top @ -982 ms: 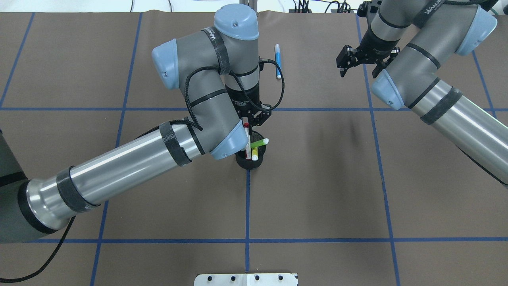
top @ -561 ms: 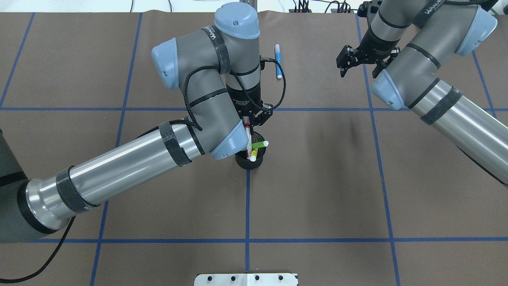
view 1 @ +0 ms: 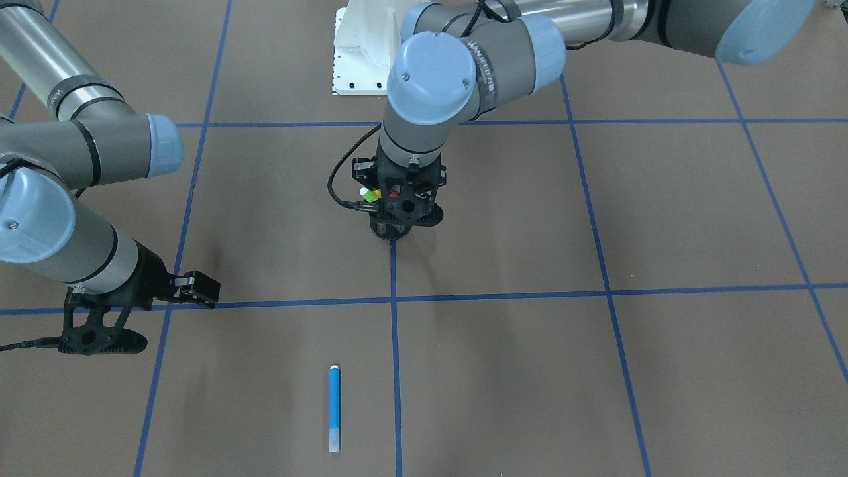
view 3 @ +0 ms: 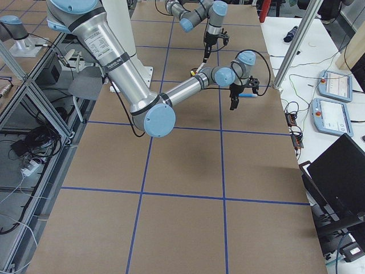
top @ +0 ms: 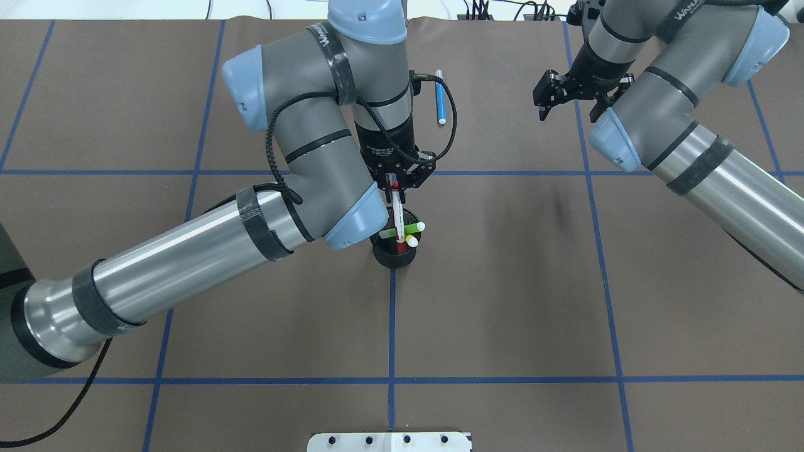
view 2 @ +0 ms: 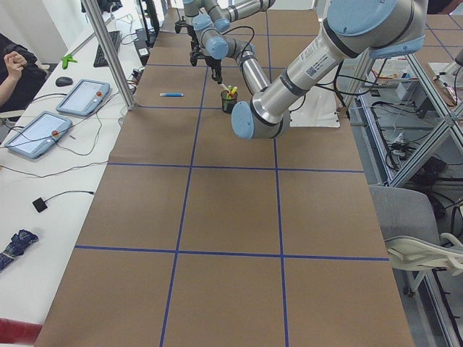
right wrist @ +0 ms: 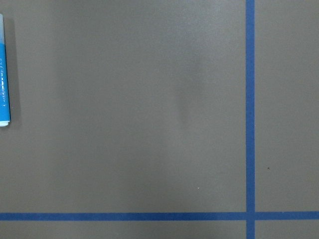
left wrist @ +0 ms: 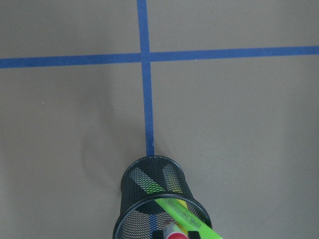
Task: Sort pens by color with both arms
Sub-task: 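Lift the red marker out of the cup with the left gripper, then carry the red marker with the left gripper toward the blue marker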
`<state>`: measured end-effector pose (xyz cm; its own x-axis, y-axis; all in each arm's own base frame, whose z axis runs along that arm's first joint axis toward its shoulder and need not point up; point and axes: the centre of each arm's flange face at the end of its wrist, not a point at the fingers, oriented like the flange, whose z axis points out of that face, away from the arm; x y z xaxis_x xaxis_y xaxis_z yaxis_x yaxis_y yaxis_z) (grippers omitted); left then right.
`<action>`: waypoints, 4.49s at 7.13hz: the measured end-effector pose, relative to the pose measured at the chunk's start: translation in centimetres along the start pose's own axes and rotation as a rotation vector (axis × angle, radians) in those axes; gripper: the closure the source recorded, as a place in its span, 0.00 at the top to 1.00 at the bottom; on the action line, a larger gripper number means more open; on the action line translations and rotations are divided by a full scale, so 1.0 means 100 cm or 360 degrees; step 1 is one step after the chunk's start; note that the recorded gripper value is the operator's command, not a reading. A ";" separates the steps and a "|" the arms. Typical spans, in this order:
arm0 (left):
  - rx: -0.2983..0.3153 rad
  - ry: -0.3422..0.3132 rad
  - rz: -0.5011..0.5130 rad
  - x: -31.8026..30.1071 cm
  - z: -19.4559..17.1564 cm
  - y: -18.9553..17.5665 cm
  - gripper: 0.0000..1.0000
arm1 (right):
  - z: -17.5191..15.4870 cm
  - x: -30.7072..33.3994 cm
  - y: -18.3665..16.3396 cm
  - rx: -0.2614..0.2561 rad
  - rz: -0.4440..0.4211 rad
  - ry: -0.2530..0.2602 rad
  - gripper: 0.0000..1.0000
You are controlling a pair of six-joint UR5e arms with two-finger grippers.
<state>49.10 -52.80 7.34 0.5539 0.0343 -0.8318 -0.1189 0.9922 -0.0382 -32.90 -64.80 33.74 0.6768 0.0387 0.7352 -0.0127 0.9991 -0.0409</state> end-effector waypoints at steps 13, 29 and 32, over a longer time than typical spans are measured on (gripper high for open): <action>0.2115 0.0071 -0.0207 -0.036 0.032 -0.073 0.00 | -0.053 0.010 -0.010 0.0103 0.0006 -0.0085 1.00; 0.2096 0.0008 -0.0448 0.025 0.196 -0.089 0.86 | -0.047 0.013 -0.010 0.0091 0.0014 -0.0079 1.00; 0.2066 0.0043 -0.0448 0.029 0.195 -0.089 1.00 | -0.047 0.008 -0.009 0.0099 0.0008 -0.0091 1.00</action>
<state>67.86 -59.18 16.07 0.4114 -0.1773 -0.8940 0.8727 0.3596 0.3303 -28.86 -65.78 31.17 0.6334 0.0430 0.7726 -0.0632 0.9980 -0.0038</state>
